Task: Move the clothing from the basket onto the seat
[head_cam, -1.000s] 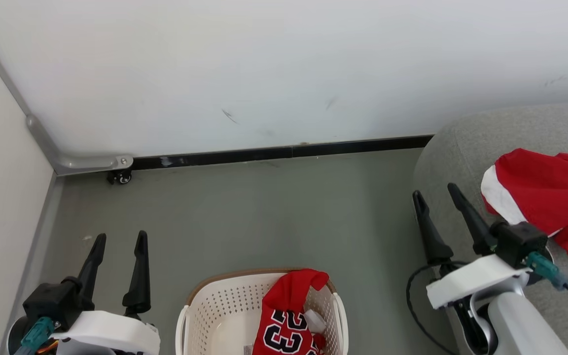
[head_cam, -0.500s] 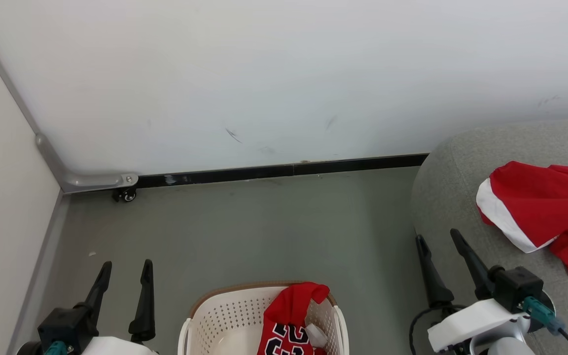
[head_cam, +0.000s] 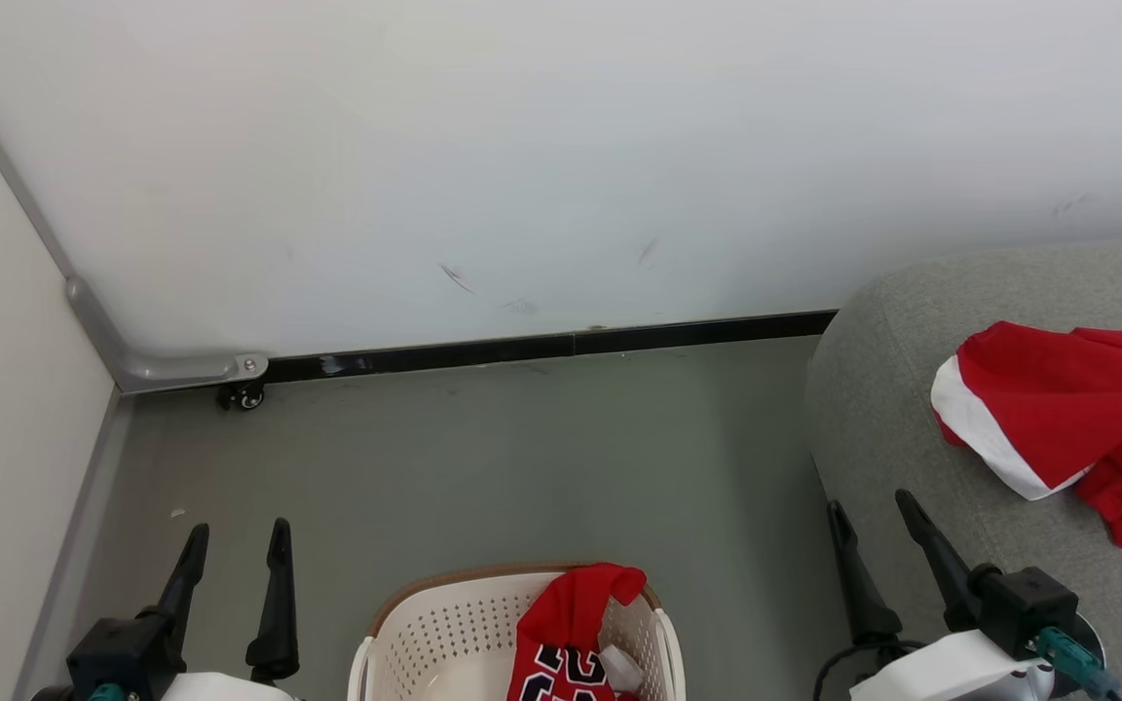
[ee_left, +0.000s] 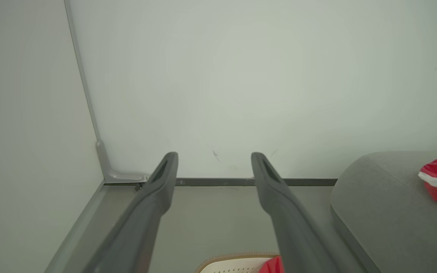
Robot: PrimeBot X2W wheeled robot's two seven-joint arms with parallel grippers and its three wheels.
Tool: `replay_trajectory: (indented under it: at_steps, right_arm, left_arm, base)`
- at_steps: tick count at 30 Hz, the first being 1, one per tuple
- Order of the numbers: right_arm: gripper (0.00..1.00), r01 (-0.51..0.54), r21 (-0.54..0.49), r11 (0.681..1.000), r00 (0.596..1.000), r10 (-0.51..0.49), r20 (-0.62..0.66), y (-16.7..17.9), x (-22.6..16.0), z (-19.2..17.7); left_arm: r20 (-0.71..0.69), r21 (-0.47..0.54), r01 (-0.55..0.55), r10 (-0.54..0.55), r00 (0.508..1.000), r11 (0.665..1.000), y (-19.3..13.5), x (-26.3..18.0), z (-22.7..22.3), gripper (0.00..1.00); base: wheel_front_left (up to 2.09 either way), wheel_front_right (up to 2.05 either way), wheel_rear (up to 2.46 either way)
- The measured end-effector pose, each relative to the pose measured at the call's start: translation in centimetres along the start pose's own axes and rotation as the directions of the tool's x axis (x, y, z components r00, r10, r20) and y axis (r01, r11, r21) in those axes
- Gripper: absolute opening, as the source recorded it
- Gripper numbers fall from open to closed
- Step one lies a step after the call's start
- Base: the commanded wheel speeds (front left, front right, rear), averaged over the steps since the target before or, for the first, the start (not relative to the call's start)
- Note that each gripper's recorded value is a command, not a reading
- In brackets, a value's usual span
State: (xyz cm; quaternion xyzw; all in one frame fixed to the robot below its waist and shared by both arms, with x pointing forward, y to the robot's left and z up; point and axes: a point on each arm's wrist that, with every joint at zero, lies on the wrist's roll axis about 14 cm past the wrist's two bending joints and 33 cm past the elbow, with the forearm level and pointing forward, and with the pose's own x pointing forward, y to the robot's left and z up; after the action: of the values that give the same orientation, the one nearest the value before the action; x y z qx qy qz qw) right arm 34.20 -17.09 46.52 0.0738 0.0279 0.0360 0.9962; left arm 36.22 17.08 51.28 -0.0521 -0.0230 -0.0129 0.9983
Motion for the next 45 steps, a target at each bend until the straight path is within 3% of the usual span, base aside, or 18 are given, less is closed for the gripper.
replay_trajectory:
  at_steps: [45]
  right_arm:
    - [1.00, -0.022, 0.002, 1.000, 0.998, 0.022, -0.060, 0.9, -0.3, -0.8]
  left_arm:
    - [-0.033, -0.003, -0.015, 0.015, 0.999, 1.000, -0.1, -0.6, -1.6, 1.00]
  base:
    - [0.00, 0.00, 0.00]
